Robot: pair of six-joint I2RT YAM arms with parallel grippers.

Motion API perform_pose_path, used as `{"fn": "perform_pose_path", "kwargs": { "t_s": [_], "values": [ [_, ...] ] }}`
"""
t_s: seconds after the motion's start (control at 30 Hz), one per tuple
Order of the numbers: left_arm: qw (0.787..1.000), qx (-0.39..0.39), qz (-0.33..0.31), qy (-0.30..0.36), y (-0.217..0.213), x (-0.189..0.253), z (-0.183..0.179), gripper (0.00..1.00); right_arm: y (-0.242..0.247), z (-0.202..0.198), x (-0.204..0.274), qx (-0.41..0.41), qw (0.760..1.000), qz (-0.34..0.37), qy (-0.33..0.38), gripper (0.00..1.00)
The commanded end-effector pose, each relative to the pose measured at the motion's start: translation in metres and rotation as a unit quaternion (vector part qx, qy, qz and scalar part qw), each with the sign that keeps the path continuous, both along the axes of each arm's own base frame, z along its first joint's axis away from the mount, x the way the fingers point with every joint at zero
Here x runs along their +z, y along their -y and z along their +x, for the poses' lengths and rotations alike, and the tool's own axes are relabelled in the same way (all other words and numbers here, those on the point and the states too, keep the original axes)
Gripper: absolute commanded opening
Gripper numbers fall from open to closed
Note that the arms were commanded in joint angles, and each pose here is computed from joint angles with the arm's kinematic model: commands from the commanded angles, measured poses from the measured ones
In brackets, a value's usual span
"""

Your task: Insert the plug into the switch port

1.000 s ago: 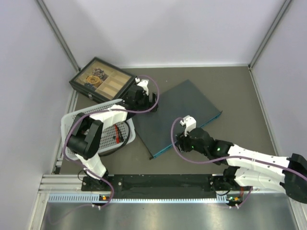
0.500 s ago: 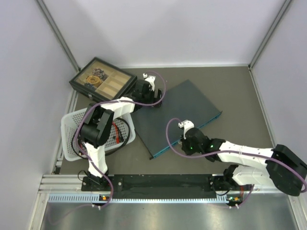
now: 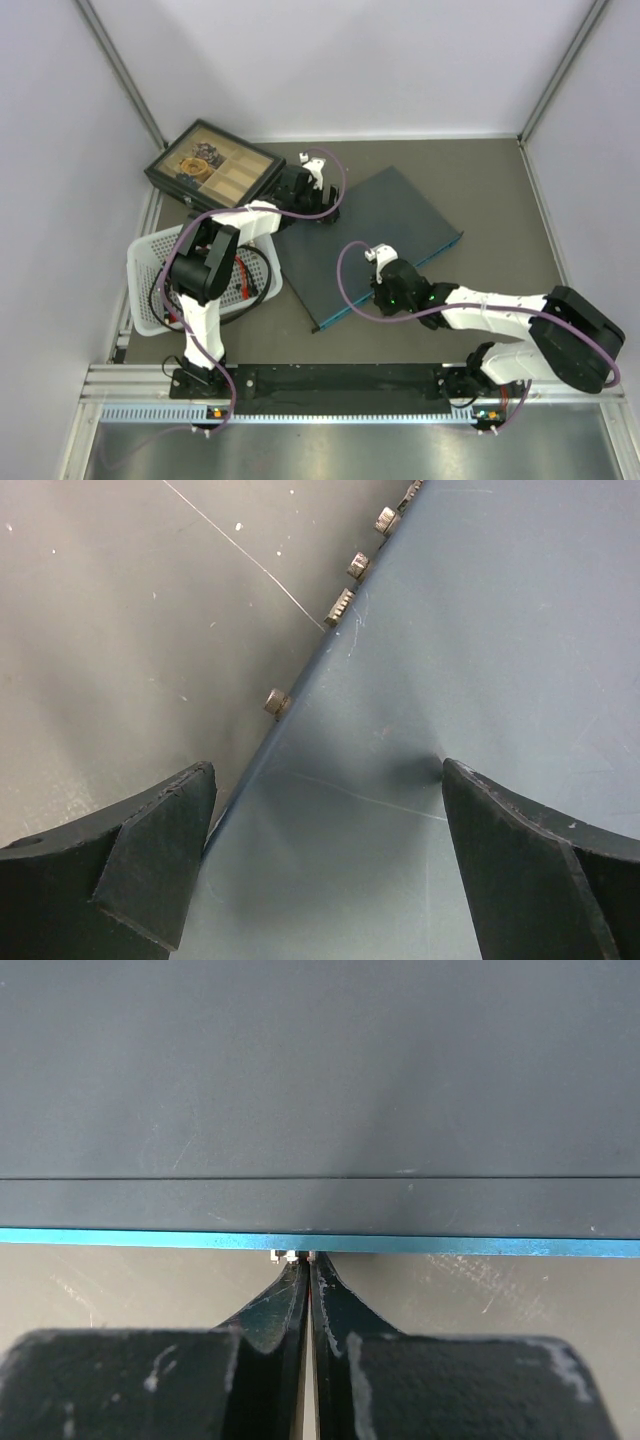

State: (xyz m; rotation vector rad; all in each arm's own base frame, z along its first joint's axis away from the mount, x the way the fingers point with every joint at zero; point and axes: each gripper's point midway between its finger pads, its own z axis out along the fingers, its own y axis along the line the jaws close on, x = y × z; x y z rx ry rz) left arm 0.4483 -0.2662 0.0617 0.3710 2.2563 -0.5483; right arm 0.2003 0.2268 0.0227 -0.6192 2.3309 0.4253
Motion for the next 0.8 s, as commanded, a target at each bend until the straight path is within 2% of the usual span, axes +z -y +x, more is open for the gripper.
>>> {"fn": "perform_pose_path", "kwargs": {
  "t_s": [0.0, 0.2, 0.37, 0.53, 0.57, 0.67, 0.7, 0.73, 0.77],
  "values": [
    [0.996, -0.039, -0.023, -0.079, 0.022, -0.029, -0.041, 0.97, -0.036, 0.042, 0.056, -0.016, 0.991, 0.094, 0.089, 0.00],
    [0.991, -0.057, -0.053, -0.108, 0.038, -0.038, -0.063, 0.96, -0.042, 0.050, 0.068, -0.040, 0.978, 0.160, 0.125, 0.00],
    [0.988, -0.067, -0.068, -0.123, 0.047, -0.041, -0.076, 0.96, -0.048, 0.057, 0.077, -0.044, 0.973, 0.178, 0.140, 0.00],
    [0.995, -0.030, -0.043, -0.089, 0.035, -0.025, -0.052, 0.96, -0.042, 0.046, 0.062, -0.040, 0.980, 0.158, 0.113, 0.01],
    [0.995, -0.024, -0.032, -0.094, 0.030, -0.024, -0.053, 0.96, -0.034, 0.039, 0.057, -0.040, 0.983, 0.148, 0.101, 0.03],
    [0.998, 0.008, -0.022, -0.053, 0.019, 0.010, -0.027, 0.97, -0.018, 0.018, 0.049, -0.035, 0.988, 0.132, 0.069, 0.16],
    [0.999, 0.013, -0.028, -0.029, 0.019, 0.033, -0.017, 0.97, -0.015, 0.012, 0.048, -0.034, 0.989, 0.128, 0.060, 0.25],
    [0.999, 0.024, -0.026, -0.019, 0.015, 0.044, -0.011, 0.97, -0.012, 0.008, 0.051, -0.033, 0.990, 0.128, 0.056, 0.29],
    [0.999, 0.041, -0.019, -0.007, 0.008, 0.058, -0.006, 0.97, -0.003, 0.000, 0.053, -0.033, 0.991, 0.121, 0.048, 0.38]
  ]
}}
